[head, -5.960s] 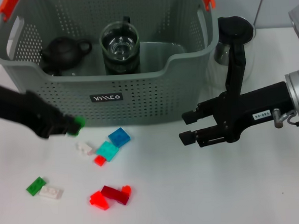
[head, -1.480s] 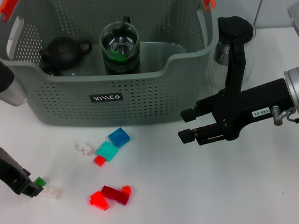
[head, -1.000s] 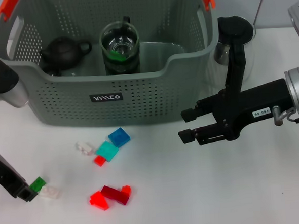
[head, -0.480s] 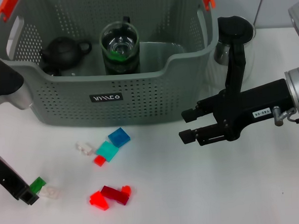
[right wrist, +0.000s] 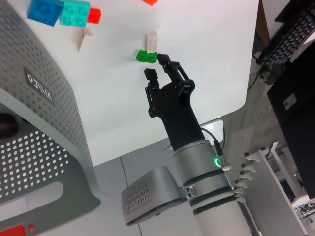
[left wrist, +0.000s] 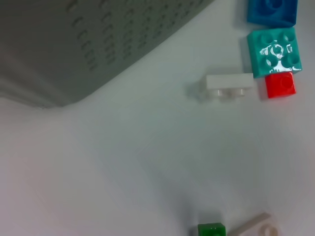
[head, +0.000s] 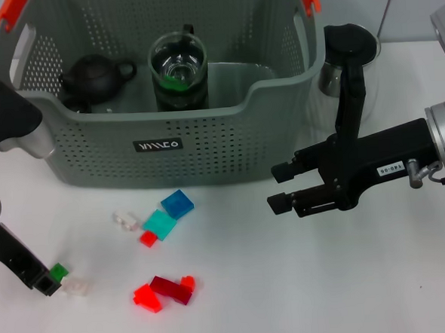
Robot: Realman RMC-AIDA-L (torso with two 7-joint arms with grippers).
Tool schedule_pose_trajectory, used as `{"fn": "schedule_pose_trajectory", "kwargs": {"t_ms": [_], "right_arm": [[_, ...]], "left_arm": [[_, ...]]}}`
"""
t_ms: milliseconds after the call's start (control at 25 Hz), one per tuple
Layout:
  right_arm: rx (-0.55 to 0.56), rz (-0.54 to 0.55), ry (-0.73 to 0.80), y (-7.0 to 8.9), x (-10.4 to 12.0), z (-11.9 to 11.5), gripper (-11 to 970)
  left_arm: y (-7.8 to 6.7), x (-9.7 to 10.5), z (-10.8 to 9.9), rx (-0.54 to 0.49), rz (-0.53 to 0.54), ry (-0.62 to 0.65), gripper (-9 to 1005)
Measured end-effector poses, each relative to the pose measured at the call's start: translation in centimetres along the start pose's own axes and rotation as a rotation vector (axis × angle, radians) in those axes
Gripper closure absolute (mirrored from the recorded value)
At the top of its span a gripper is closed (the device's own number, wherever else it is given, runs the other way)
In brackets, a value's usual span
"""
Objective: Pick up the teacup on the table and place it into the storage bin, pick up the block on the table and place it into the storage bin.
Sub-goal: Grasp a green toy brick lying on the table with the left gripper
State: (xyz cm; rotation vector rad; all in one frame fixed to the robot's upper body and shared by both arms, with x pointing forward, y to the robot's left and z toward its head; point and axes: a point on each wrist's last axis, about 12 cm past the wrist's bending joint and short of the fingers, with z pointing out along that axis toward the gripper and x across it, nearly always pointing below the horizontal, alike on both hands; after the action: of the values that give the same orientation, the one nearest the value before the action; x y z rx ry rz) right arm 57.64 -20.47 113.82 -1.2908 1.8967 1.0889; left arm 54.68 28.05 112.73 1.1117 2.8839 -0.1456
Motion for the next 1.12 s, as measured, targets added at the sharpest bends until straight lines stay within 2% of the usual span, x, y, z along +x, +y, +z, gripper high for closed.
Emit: {"fn": "schedule_pose_trajectory", "kwargs": {"t_ms": [1120], "right_arm": [[-0.002,0.011,-0.001,0.1,0.4,-0.1,350]], "left_arm": [[0.3,-0.2,1.2,0.018,-0.014,0.058,660]]}}
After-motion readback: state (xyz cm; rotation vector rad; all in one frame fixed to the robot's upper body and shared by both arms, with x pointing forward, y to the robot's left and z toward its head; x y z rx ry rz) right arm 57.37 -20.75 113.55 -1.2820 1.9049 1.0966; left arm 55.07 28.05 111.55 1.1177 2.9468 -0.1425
